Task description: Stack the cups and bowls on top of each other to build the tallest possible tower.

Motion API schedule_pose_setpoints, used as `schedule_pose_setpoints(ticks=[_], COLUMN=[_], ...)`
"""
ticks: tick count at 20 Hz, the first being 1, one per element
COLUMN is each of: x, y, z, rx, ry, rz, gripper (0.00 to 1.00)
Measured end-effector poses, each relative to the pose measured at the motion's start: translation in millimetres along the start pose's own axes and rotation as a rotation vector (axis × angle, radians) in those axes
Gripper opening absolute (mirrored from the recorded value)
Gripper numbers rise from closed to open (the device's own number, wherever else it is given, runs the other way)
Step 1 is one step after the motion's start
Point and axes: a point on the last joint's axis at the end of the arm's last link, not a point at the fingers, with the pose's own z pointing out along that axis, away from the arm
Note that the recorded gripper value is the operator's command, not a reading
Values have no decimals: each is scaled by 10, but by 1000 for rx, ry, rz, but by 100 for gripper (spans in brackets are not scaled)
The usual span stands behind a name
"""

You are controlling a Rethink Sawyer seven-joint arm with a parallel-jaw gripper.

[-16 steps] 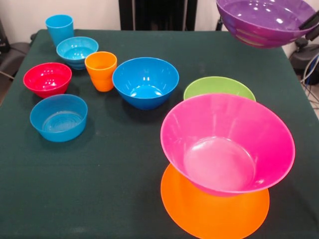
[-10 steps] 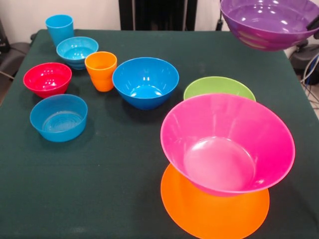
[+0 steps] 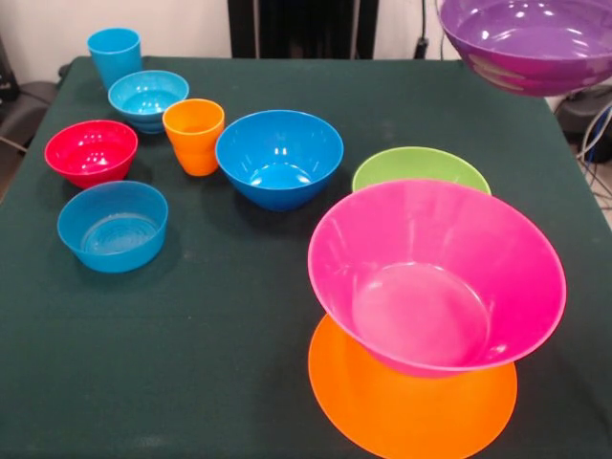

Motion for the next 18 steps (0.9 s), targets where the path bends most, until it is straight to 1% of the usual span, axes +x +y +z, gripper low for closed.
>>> schedule_pose_setpoints(ticks=[1,2,7,9,11,12,16,18], x=[-20,-84,-261,-406,-468,-555,-712,-760], y=[-10,-47,-138,-189,-201,-210,-190,-169], z=[-3,7,61,86,96,116,132,136], rx=[-4,-10,-18,-26,-29,-32,-39,-41], ry=[0,0,-4,-14,-21,-32,-59,-69], rz=[-4,-15,-28,-38,-42,-49,-72,-83], gripper=[0,0,0,0,0,0,0,0])
